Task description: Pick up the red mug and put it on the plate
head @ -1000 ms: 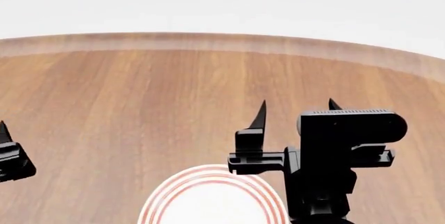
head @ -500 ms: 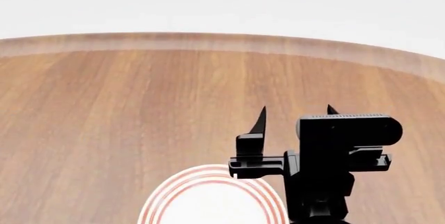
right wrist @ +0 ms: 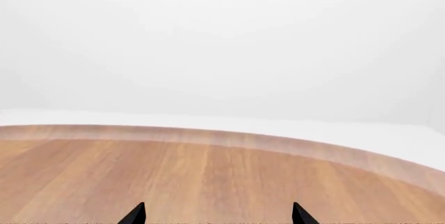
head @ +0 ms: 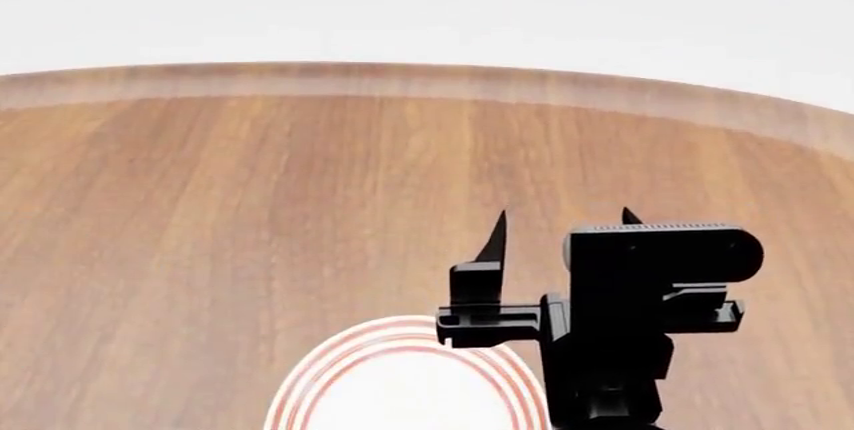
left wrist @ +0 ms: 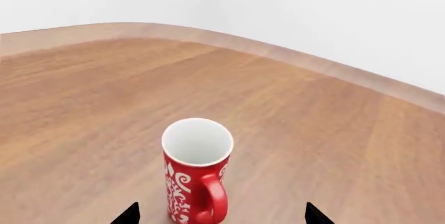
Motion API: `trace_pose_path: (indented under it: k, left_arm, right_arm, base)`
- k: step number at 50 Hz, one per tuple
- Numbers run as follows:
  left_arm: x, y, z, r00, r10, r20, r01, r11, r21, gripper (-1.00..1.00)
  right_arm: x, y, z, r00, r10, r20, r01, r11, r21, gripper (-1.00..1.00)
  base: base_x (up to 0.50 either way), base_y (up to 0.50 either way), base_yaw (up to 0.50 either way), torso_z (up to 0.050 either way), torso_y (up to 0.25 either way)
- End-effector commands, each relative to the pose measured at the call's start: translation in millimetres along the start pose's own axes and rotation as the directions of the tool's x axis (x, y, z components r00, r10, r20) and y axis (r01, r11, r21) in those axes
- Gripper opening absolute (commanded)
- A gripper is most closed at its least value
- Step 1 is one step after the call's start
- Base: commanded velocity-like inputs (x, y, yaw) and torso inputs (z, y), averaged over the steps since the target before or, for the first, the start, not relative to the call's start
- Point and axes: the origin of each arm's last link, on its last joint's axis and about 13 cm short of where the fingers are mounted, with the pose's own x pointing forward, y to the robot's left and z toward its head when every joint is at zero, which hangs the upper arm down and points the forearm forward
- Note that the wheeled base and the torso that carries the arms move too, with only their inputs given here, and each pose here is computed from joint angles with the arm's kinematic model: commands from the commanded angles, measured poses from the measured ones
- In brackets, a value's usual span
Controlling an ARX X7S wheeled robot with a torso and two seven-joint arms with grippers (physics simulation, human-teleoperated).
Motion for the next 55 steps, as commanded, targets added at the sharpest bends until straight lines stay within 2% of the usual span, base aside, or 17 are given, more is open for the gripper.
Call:
trace_pose_path:
  k: [1,14,31,40,55]
  left_arm:
    - [4.3,1.0,-9.2,0.999,0.005,-0.037,-0.004,1.0,0.003,1.0]
    - [9.7,0.3,-9.3,0.997,-0.002,-0.075,0.002,1.0,0.003,1.0]
    - [35.4,-4.4,-0.1,0.992,0.016,-0.126,-0.014,1.0,0.016,1.0]
    - [37.8,-6.4,1.0,0.988,0.035,-0.153,-0.031,0.999,0.025,1.0]
    - [55.8,-8.8,2.1,0.981,0.053,-0.188,-0.048,0.998,0.032,1.0]
  right_arm:
    - [0.0,0.3,-2.1,1.0,0.002,-0.005,-0.002,1.0,0.001,1.0]
    - [0.9,1.4,-4.8,1.0,0.007,-0.011,-0.007,1.0,0.0,1.0]
    - [1.5,1.4,-6.2,1.0,0.008,-0.017,-0.008,1.0,-0.001,1.0]
    - [1.7,2.5,-7.3,1.0,0.013,-0.02,-0.013,1.0,-0.002,1.0]
    - [1.7,2.9,-9.4,0.999,0.016,-0.028,-0.016,1.0,0.0,1.0]
  base:
    - [0.0,0.0,0.0,0.0,0.0]
    - [0.0,0.0,0.0,0.0,0.0]
    - [0.0,0.0,0.0,0.0,0.0]
    - [0.0,0.0,0.0,0.0,0.0]
    - [0.0,0.0,0.0,0.0,0.0]
